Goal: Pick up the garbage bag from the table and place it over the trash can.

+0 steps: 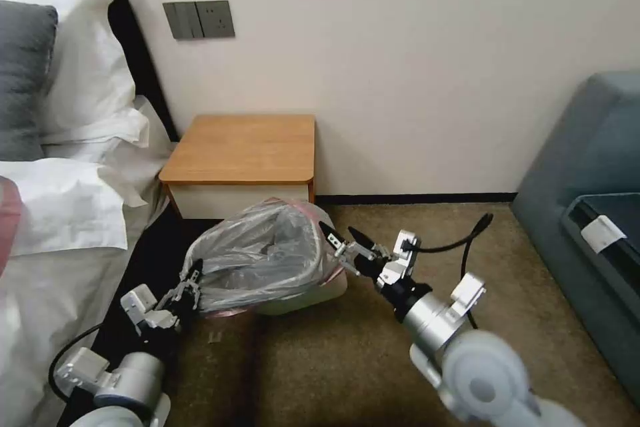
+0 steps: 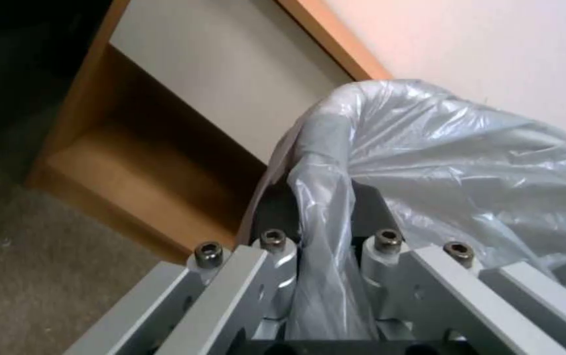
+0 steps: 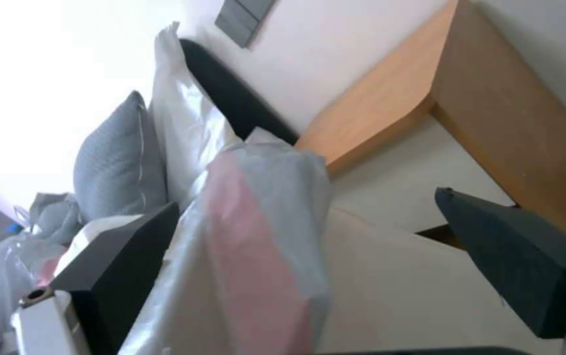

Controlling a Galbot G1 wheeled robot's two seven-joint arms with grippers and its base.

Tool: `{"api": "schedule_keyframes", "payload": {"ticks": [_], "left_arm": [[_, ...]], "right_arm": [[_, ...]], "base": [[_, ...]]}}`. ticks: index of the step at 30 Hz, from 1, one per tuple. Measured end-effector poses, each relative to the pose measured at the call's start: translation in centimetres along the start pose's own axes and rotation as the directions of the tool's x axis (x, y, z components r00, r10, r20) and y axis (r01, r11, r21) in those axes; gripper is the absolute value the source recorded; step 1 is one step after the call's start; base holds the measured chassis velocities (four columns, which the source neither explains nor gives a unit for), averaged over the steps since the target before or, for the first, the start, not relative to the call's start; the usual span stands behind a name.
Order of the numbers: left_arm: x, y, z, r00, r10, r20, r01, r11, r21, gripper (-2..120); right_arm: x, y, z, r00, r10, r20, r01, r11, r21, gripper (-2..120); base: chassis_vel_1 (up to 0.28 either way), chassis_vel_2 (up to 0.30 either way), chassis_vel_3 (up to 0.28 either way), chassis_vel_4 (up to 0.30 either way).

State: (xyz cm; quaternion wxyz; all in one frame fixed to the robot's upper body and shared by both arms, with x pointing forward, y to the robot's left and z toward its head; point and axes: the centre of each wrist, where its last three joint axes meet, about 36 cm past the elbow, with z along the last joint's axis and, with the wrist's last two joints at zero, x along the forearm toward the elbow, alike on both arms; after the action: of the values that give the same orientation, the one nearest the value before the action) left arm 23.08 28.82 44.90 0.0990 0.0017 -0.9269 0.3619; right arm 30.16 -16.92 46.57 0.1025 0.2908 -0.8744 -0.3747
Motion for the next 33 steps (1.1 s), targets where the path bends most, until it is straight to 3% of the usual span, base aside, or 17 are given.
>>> {"api": "schedule_keyframes", "payload": {"ticks": [5, 15, 17, 19, 20, 25, 28, 33], "left_arm": [[0.11, -0.27, -0.02, 1.000, 0.001, -0.001, -0.001, 1.000, 0.012, 8], [0.16, -0.84, 0.03, 1.000, 0.012, -0.005, -0.012, 0.999, 0.038, 8], [0.19, -0.90, 0.02, 1.000, 0.013, -0.006, -0.013, 0.999, 0.043, 8], [0.19, -0.91, 0.02, 1.000, 0.013, -0.006, -0.013, 0.999, 0.043, 8], [0.22, -0.97, -0.02, 1.000, 0.015, -0.006, -0.014, 0.999, 0.044, 8], [0.25, -1.00, -0.02, 1.000, 0.015, -0.005, -0.015, 0.999, 0.049, 8], [0.25, -1.02, 0.02, 1.000, 0.015, -0.005, -0.015, 0.999, 0.051, 8], [0.23, -1.06, 0.07, 1.000, 0.016, -0.006, -0.016, 0.999, 0.052, 8]], "right_arm": [[0.07, 0.18, 0.08, 0.999, 0.000, 0.032, 0.000, 1.000, -0.021, 78], [0.28, 0.21, 0.50, 0.999, -0.013, 0.034, 0.014, 0.999, -0.043, 48], [0.21, 0.31, 0.53, 0.999, -0.017, 0.043, 0.019, 0.999, -0.051, 36], [0.21, 0.32, 0.54, 0.999, -0.017, 0.045, 0.019, 0.998, -0.052, 35], [0.20, 0.38, 0.52, 0.999, -0.018, 0.051, 0.021, 0.998, -0.055, 26], [0.22, 0.61, 0.46, 0.997, -0.019, 0.068, 0.023, 0.998, -0.065, 7], [0.25, 0.65, 0.57, 0.997, -0.016, 0.073, 0.021, 0.997, -0.070, 0], [0.25, 0.82, 0.60, 0.997, -0.017, 0.079, 0.023, 0.997, -0.076, 0]], "base": [[0.000, 0.000, 0.000, 0.000], [0.000, 0.000, 0.000, 0.000], [0.000, 0.000, 0.000, 0.000], [0.000, 0.000, 0.000, 0.000], [0.000, 0.000, 0.000, 0.000], [0.000, 0.000, 0.000, 0.000], [0.000, 0.000, 0.000, 0.000], [0.000, 0.000, 0.000, 0.000]]}}
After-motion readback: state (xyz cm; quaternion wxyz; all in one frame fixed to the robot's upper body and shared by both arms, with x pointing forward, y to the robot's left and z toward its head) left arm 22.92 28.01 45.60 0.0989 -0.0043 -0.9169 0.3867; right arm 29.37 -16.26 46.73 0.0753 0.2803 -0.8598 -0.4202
